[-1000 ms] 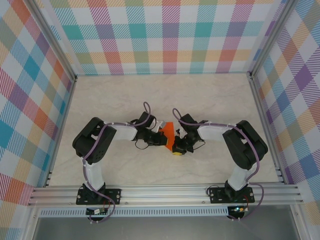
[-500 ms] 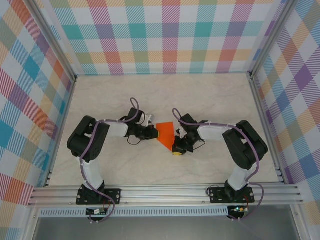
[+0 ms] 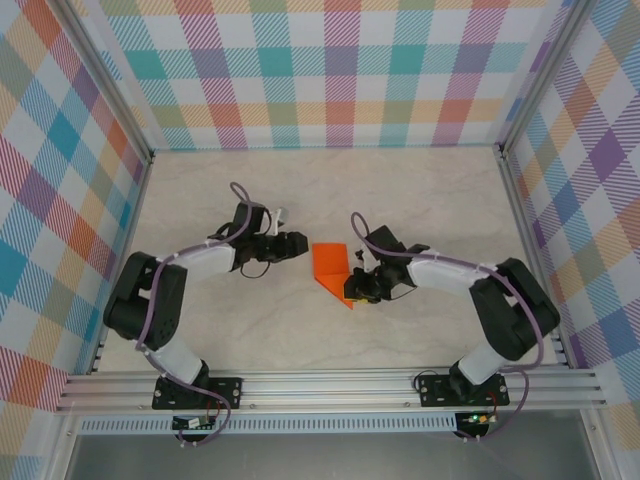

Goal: Fold a paper plane with a square sheet of paper (fold left side to right side)
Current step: Third fold the triangle at the center of the table, then fourth fold the wing at the center of the table.

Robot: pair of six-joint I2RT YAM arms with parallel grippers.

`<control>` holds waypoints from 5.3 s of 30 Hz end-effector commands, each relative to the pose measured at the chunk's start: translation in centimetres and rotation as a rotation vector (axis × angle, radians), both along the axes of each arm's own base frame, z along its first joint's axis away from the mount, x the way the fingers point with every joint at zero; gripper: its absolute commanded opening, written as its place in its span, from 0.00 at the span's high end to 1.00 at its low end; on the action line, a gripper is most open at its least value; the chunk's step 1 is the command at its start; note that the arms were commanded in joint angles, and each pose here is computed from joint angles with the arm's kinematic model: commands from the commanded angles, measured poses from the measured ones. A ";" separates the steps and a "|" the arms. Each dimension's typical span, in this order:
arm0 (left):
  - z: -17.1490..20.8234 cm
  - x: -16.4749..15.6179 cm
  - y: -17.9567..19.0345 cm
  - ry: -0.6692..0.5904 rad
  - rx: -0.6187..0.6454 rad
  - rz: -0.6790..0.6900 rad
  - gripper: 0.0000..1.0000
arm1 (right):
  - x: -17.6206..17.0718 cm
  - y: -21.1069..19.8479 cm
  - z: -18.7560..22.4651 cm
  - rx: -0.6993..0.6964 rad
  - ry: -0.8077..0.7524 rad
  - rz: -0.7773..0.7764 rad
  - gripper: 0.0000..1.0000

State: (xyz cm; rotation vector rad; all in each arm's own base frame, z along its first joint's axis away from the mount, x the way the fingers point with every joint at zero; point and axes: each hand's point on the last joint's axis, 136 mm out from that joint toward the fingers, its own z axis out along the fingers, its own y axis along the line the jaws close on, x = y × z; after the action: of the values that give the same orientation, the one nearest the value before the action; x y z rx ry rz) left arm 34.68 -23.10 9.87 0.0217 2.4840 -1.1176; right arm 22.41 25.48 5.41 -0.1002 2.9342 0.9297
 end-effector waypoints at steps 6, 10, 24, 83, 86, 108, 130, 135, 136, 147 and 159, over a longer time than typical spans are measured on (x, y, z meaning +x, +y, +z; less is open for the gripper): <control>-1.1 -3.0 -0.3 0.132 -0.071 0.097 0.38 | 3.0 -3.0 3.0 -0.184 -0.222 0.011 0.56; -2.2 -3.7 -2.5 0.159 -0.076 0.059 0.38 | 3.6 -2.5 1.1 -0.216 -0.177 0.026 0.56; -3.5 -3.3 -5.4 0.165 -0.017 0.006 0.42 | 5.3 -1.9 -1.0 -0.247 -0.166 -0.003 0.54; -3.1 -2.9 -6.7 0.176 0.032 -0.018 0.78 | 3.1 3.8 0.5 -0.316 -0.480 0.239 0.49; -2.9 -2.7 -6.9 0.187 0.021 -0.014 0.77 | 3.2 3.4 -0.1 -0.353 -0.490 0.250 0.48; -2.5 -2.1 -7.8 0.246 -0.013 0.005 0.76 | 3.6 2.7 -2.5 -0.455 -0.523 0.230 0.57; 0.6 0.1 -3.8 0.202 0.021 0.075 0.35 | 2.3 2.8 -4.2 -0.420 -0.460 0.238 0.81; 0.4 1.2 -2.4 0.226 0.004 0.123 0.26 | 2.1 2.5 -4.5 -0.424 -0.453 0.241 0.81; 0.2 1.5 -2.0 0.232 0.001 0.134 0.26 | 2.0 2.5 -4.4 -0.422 -0.454 0.238 0.81; 0.5 0.2 0.0 0.228 -0.094 0.166 0.34 | 1.9 3.7 -3.1 -0.313 -0.443 0.220 0.84; -3.7 -4.7 -3.7 0.356 -0.110 0.110 0.54 | 2.0 3.0 -3.6 -0.206 -0.362 0.157 0.84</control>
State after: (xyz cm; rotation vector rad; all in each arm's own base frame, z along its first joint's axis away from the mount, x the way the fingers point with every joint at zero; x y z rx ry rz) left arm 29.83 -25.62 5.90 -0.3770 2.7046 -1.2498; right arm 24.94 28.51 1.72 -0.4943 2.6768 0.4729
